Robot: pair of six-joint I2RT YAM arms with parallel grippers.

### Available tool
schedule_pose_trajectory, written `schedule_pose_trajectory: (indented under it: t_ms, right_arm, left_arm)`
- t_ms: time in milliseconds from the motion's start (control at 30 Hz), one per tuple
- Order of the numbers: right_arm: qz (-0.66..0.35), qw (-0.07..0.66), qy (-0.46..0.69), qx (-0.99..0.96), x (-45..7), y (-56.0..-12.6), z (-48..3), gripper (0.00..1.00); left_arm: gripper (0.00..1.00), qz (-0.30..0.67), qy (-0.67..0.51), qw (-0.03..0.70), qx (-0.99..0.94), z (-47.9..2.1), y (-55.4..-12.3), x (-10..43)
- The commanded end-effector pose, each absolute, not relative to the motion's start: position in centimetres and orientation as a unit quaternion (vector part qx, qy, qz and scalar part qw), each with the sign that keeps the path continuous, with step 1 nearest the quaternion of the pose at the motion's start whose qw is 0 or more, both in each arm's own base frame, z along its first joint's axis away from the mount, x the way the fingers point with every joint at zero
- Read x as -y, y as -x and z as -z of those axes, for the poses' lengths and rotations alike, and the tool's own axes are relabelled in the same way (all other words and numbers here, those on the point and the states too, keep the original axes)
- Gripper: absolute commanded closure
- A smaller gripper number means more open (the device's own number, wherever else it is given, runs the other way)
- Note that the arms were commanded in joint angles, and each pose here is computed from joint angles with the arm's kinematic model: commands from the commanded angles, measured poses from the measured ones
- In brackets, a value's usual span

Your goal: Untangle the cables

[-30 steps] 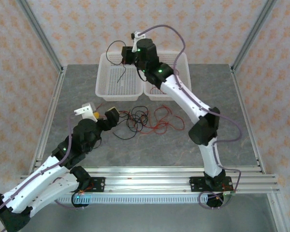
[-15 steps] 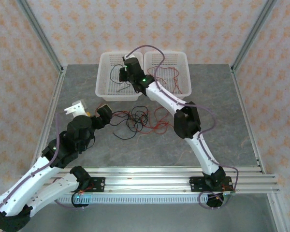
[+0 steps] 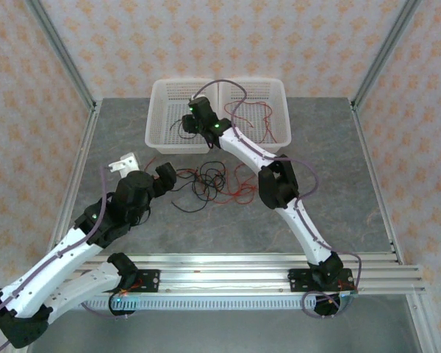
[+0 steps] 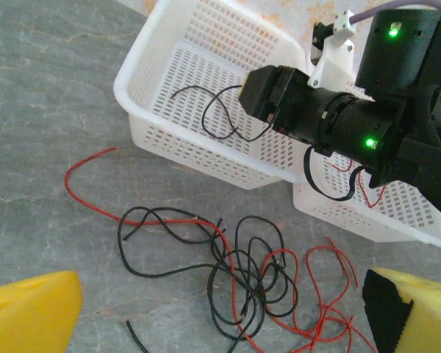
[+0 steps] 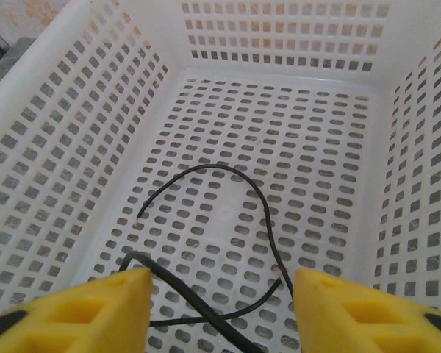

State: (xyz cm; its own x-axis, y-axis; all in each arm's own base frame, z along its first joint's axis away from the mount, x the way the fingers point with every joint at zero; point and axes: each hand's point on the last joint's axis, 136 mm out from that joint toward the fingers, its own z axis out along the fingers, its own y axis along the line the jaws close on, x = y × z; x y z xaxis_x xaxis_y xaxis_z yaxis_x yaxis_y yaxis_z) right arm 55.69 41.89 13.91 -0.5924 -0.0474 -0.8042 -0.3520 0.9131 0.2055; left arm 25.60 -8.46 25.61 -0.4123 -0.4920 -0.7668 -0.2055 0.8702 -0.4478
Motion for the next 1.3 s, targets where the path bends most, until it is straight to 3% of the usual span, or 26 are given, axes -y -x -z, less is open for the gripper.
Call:
schedule_pose_trajectory:
  t_ms: [0, 300, 500, 733, 1267]
  right_arm:
    - [-0.183, 0.454, 0.109, -0.865, -41.5, -55.5, -18.0, 0.42]
    - [-0.196, 0.457, 0.087, -0.863, -39.9, -53.6, -23.5, 0.34]
    - [-0.222, 0.451, 0.072, -0.861, -38.9, -51.4, -27.2, 0.33]
    - [-0.25, 0.433, 0.045, -0.865, -36.9, -47.6, -30.0, 0.35]
    - [-0.256, 0.437, -0.017, -0.862, -28.2, -37.5, -27.4, 0.37]
  left_arm:
    - [0.02, 0.15, 0.216, 0.487, -0.833, -25.8, -25.5, 8.7]
    - [0.04, 0.141, 0.214, 0.462, -0.849, -24.0, -26.0, 9.5]
    - [0.06, 0.139, 0.209, 0.447, -0.858, -22.7, -26.4, 10.2]
    - [0.15, 0.137, 0.193, 0.41, -0.881, -19.9, -27.0, 11.9]
    - [0.44, 0.14, 0.173, 0.308, -0.925, -10.2, -28.7, 16.4]
